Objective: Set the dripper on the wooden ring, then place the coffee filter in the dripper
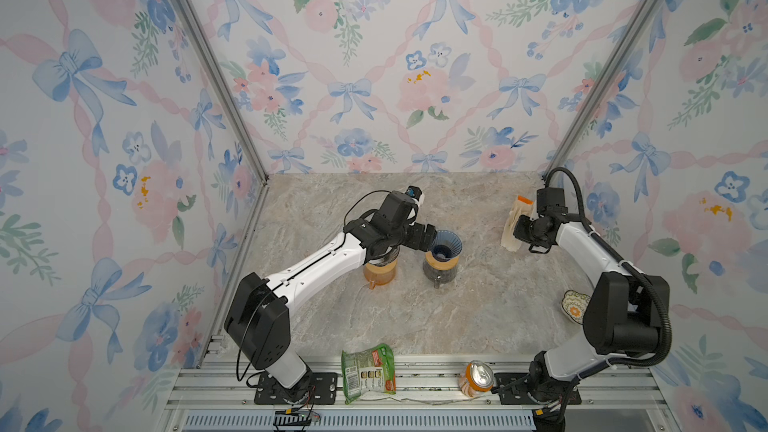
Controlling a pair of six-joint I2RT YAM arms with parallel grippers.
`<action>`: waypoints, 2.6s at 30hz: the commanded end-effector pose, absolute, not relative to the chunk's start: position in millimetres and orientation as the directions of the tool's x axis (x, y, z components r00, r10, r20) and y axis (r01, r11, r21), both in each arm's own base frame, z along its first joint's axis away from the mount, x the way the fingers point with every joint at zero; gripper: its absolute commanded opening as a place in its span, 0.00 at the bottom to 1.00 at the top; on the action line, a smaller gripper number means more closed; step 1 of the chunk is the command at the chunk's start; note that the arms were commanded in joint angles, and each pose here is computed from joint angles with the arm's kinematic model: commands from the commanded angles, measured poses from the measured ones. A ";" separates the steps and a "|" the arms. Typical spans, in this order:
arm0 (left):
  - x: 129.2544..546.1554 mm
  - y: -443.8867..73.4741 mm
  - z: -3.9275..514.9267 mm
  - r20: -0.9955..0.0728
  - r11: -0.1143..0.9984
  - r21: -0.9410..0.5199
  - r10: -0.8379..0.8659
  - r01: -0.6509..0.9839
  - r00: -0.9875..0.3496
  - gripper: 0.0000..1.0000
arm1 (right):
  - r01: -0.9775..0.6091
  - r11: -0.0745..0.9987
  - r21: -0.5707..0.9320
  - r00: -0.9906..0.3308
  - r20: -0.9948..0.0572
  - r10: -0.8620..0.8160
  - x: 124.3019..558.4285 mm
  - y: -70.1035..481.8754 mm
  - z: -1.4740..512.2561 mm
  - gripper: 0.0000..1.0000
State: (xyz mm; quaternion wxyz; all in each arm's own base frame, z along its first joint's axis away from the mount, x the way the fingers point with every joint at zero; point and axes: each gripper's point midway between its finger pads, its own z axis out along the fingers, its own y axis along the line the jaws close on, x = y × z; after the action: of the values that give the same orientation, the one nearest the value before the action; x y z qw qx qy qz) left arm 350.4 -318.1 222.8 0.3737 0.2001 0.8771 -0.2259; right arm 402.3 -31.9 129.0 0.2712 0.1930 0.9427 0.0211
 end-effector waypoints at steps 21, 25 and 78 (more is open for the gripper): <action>360.2 -323.8 227.8 -0.751 0.810 -0.264 0.170 0.525 -0.639 0.96 | 0.310 0.939 0.148 -0.824 -0.451 0.344 434.4 -14.7 107.8 0.20; 359.9 -324.0 226.7 -0.749 0.809 -0.265 0.171 0.525 -0.640 0.96 | 0.287 0.948 0.138 -0.823 -0.470 0.318 431.7 -5.7 117.7 0.20; 364.2 -330.1 220.9 -0.736 0.800 -0.280 0.176 0.530 -0.654 0.98 | 0.307 0.950 0.046 -0.823 -0.489 0.290 450.0 -33.2 125.7 0.00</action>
State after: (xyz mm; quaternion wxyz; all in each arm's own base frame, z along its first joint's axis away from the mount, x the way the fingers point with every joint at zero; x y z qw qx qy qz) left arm 359.0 -325.7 216.9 0.3626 0.2025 0.8788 -0.2349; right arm 455.6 -29.4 103.2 0.2426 0.1616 0.9565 -0.0107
